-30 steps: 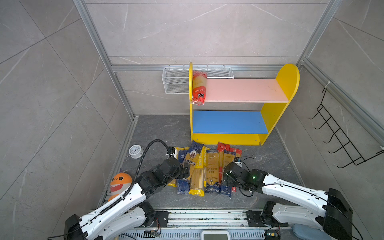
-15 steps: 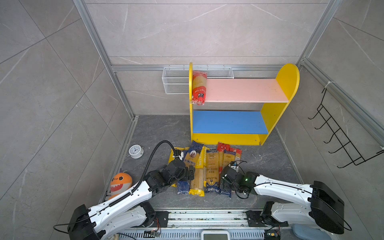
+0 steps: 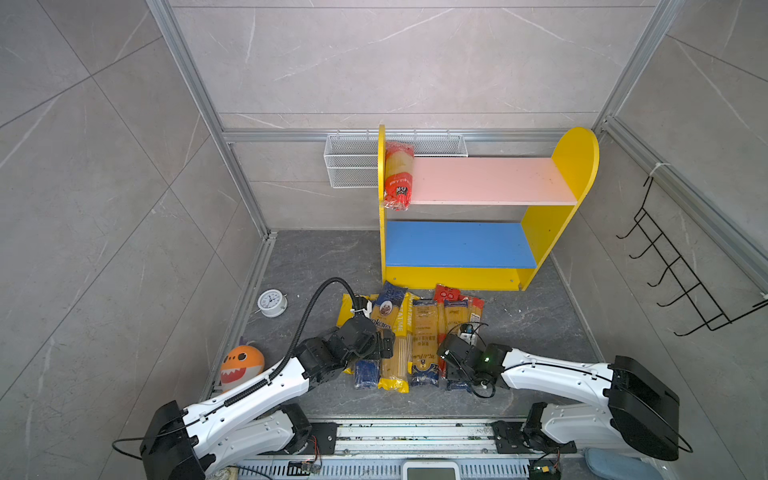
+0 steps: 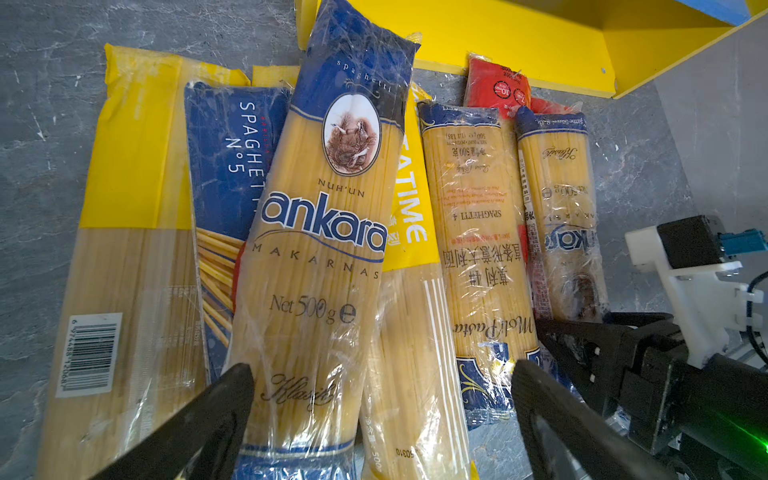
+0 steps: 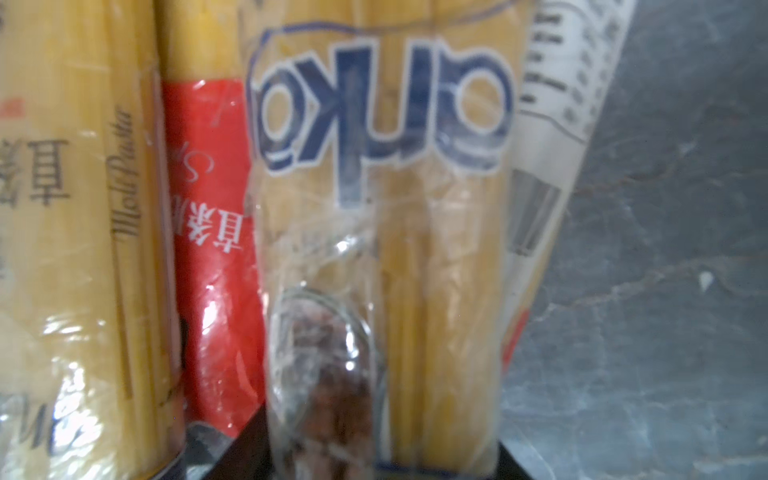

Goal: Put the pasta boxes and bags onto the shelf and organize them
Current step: 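Lower the right gripper to the pile and grasp the clear 'ankara' spaghetti packet, then lift the clear packet and carry it onto the pink shelf with the right gripper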

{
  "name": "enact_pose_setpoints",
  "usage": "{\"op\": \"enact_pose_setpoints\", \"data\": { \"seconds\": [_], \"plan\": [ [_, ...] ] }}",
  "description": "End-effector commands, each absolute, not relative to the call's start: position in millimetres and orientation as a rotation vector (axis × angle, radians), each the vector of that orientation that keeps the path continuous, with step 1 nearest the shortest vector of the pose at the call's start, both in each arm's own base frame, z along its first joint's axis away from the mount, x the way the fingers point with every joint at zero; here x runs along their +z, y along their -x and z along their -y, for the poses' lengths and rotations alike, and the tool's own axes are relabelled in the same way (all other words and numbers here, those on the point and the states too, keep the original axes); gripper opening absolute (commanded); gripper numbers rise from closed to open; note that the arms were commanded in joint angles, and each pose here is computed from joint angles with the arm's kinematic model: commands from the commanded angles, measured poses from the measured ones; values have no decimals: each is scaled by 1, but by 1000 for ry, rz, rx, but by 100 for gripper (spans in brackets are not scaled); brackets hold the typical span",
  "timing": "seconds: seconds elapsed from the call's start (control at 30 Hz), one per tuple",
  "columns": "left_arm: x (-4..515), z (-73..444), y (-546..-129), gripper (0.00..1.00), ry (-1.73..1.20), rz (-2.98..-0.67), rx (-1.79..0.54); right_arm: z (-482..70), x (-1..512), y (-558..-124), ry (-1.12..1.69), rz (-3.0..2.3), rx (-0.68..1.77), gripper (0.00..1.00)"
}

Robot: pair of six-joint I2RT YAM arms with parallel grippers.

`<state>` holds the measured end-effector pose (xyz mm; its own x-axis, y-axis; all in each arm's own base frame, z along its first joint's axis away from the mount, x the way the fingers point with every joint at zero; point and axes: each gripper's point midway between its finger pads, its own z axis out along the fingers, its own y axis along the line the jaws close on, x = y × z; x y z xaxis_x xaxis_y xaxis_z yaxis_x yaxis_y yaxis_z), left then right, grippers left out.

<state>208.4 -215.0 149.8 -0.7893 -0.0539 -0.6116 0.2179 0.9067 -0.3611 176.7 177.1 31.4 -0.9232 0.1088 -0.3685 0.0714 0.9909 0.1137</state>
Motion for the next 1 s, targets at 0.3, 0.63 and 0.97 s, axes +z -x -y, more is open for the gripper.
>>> {"op": "enact_pose_setpoints", "data": {
  "seconds": [0.3, 0.63, 0.97],
  "plan": [
    [187, 212, -217, 100, -124, -2330, -544, -165, 68, -167, -81, -2740, 136, 15],
    [200, 207, -216, 100, -146, -2316, -519, -164, 140, -171, -12, -2608, 286, 0],
    [220, 215, -222, 100, -173, -2285, -525, -142, 243, -170, 59, -2417, 374, 0]
  ]
}}
